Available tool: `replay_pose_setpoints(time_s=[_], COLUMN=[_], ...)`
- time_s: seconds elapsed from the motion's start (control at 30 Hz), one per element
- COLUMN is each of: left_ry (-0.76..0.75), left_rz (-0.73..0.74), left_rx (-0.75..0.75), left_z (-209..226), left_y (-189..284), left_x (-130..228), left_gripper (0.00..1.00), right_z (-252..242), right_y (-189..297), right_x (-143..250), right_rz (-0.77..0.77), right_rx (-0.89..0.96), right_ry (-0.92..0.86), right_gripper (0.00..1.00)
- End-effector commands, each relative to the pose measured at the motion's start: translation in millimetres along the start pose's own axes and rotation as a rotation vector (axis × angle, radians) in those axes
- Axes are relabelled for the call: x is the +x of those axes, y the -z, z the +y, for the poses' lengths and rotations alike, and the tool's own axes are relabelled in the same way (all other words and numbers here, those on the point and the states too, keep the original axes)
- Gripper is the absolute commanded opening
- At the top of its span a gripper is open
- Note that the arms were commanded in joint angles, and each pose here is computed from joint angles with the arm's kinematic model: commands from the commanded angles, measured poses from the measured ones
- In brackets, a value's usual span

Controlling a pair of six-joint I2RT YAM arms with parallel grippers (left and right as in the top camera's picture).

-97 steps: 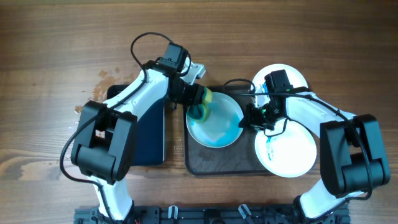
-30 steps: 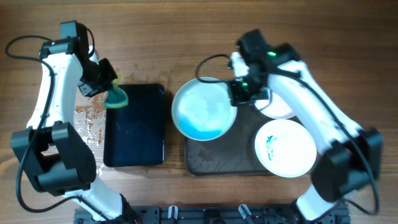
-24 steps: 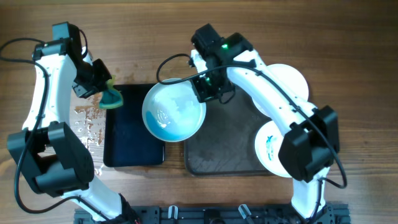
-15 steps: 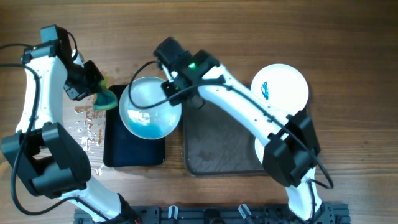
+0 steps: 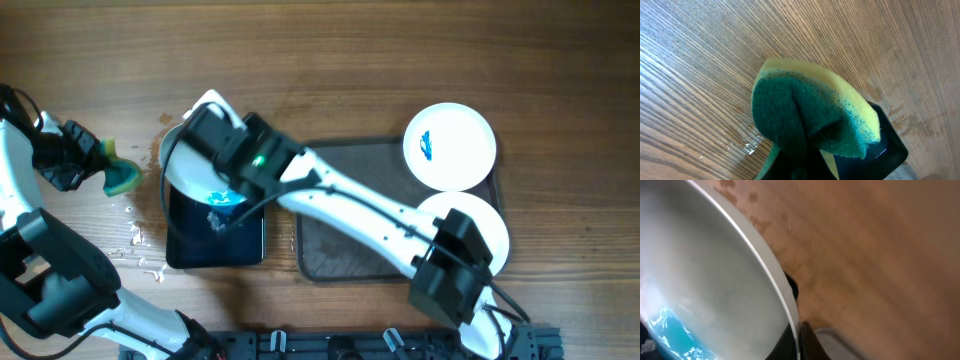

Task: Clean dirty plates on tray and stack at the side

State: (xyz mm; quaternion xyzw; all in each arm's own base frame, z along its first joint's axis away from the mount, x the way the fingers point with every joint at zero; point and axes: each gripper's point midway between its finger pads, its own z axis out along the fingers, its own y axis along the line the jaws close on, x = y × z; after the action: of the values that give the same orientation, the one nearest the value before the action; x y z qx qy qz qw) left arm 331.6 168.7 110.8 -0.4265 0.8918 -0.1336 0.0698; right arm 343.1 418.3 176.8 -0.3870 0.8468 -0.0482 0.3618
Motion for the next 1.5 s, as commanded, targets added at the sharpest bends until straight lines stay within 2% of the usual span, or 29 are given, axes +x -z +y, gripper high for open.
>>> replay_pose_setpoints(time_s=[0.0,0.07,0.23,0.5,0.53,0.6,0.63,0.67,0.73,0.77,0.8,0.83,0.87,0.9,0.93,0.97,1.03,1.07,1.13,1.17,1.2,1.23,1.3,1.37,1.47], left_ry=[-0.032,-0.032,-0.032,-0.032,-0.032,-0.031,-0.031,-0.031,-0.032,-0.032,-0.032,-0.032,-0.032,-0.032,-0.032,-0.032,-0.032,-0.032,-0.032,-0.032,-0.032,-0.032,-0.045,-0.071,-0.149], left_rz=[-0.021,-0.022,-0.019,-0.018,-0.016,-0.011,-0.008,-0.009,-0.01,-0.012,-0.012,-0.012,-0.012,-0.012,-0.012,-0.012,-0.012,-0.011,-0.011,-0.011,-0.011,-0.011,-0.008,-0.006,0.006], left_rx=[0.04,0.041,0.047,0.054,0.058,0.061,0.067,0.068,0.069,0.07,0.072,0.072,0.072,0.072,0.072,0.072,0.072,0.072,0.072,0.072,0.072,0.072,0.072,0.074,0.04], left_z=[-9.9,-10.0,-11.1,-12.3,-13.0,-13.3,-14.3,-14.6,-14.8,-14.9,-15.4,-15.4,-15.3,-15.3,-15.3,-15.3,-15.4,-15.3,-15.3,-15.3,-15.3,-15.4,-19.5,-28.1,-47.5], left_y=[10.9,10.9,10.9,11.0,11.0,11.0,11.0,11.1,11.1,11.1,11.2,11.2,11.2,11.2,11.1,11.2,11.2,11.1,11.2,11.1,11.1,11.0,9.8,7.3,-0.8], left_x=[-1.5,-1.6,-1.1,-0.8,-0.6,0.7,1.2,1.1,0.7,0.2,0.2,0.3,0.3,0.2,0.3,0.2,0.3,0.5,0.4,0.4,0.4,0.5,2.4,5.2,17.6], left_gripper=[0.04,0.04,0.04,0.04,0.04,0.04,0.04,0.04,0.04,0.04,0.04,0.04,0.04,0.04,0.04,0.04,0.04,0.04,0.04,0.04,0.04,0.04,0.04,0.04,0.04], right_z=[-8.3,-5.7,-12.4,-20.6,-17.1,22.6,33.0,18.3,-31.5,-33.9,-24.0,-2.2,16.6,-14.2,-44.0,-54.7,-39.8,-27.3,-34.9,-24.6,2.0,11.0,19.9,1.3,-87.7], right_y=[27.3,48.4,65.9,72.0,69.1,47.5,43.0,43.4,64.1,63.9,58.6,49.4,44.0,54.5,67.2,64.7,45.4,38.8,40.8,33.1,20.9,16.3,5.1,-0.4,-0.2], right_x=[-28.0,-44.2,-57.6,-61.9,-61.3,-43.8,-37.1,-36.0,-46.1,-50.0,-51.5,-47.0,-41.3,-42.2,-43.8,-44.7,-41.5,-37.8,-29.3,-22.5,-8.8,-0.5,18.6,21.0,23.8], right_rz=[-0.1,-0.162,-0.21,-0.211,-0.216,-0.18,-0.161,-0.153,-0.16,-0.154,-0.16,-0.154,-0.154,-0.159,-0.161,-0.129,-0.103,-0.112,-0.098,-0.072,-0.03,0.001,0.107,0.148,0.148], right_rx=[0.251,0.375,0.492,0.555,0.525,0.255,0.183,0.251,0.56,0.568,0.504,0.361,0.241,0.425,0.609,0.636,0.486,0.399,0.437,0.352,0.137,0.047,-0.169,-0.26,-0.29], right_ry=[0.15,0.205,0.201,0.224,0.208,0.224,0.214,0.172,0.177,0.232,0.266,0.326,0.31,0.172,0.116,0.187,0.287,0.243,0.147,0.171,0.142,0.079,-0.176,-0.327,-0.56], right_gripper=[0.04,0.04,0.04,0.04,0.04,0.04,0.04,0.05,0.04,0.04,0.04,0.04,0.04,0.04,0.04,0.04,0.04,0.04,0.04,0.04,0.04,0.04,0.04,0.04,0.04])
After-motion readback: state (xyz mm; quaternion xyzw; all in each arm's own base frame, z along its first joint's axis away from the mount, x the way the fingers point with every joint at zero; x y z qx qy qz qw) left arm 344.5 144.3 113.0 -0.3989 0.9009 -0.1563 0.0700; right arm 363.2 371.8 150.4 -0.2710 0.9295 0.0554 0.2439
